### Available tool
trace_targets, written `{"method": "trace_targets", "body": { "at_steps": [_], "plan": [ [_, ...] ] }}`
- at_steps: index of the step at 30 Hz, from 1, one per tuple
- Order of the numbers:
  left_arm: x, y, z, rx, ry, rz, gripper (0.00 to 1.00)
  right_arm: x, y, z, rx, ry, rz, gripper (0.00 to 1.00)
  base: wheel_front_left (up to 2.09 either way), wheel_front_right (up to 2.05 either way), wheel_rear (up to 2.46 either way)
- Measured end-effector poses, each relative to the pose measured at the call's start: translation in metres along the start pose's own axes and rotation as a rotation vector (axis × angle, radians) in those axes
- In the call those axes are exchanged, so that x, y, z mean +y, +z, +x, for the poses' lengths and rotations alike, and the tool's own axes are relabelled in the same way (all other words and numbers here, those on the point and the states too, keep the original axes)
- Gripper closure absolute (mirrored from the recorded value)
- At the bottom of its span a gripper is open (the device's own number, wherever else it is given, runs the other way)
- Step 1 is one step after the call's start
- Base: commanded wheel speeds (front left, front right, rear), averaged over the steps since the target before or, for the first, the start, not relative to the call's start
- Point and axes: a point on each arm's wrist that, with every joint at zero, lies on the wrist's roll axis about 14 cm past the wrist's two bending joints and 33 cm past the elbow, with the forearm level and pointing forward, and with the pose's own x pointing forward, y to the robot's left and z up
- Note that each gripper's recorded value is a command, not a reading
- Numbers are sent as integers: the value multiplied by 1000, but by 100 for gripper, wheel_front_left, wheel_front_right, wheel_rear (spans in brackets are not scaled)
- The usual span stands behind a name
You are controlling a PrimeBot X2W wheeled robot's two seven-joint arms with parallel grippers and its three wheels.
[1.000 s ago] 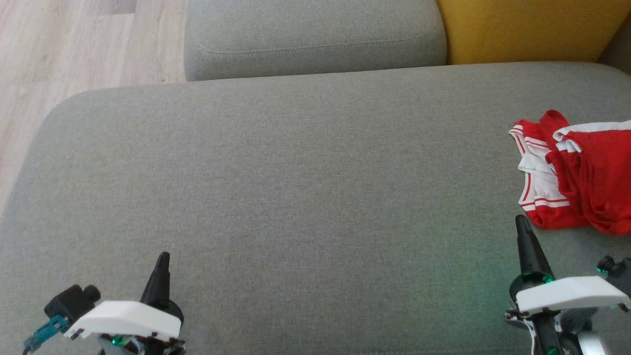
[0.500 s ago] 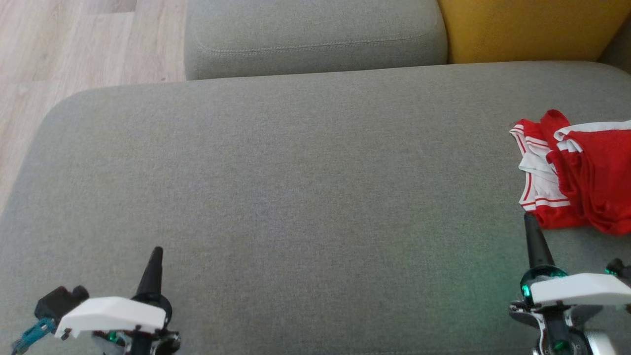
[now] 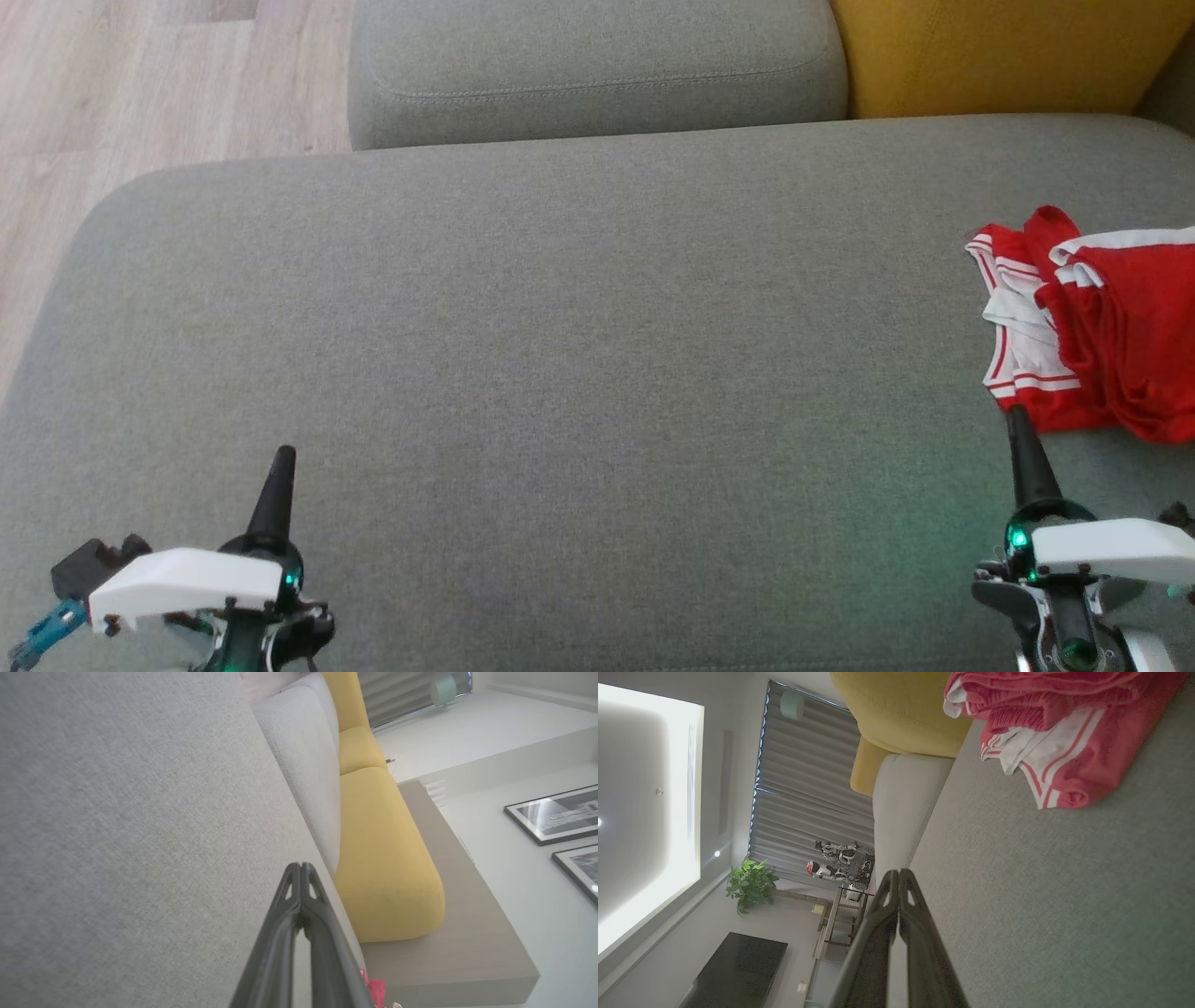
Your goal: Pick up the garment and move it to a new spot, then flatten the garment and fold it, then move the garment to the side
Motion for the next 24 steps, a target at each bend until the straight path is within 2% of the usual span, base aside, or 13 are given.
{"method": "trace_targets", "body": {
  "at_steps": [24],
  "plan": [
    [-13,13,9,-23,-77,-298,100,-1,15,9,-58,9,291,100,0,0,0]
  ]
}}
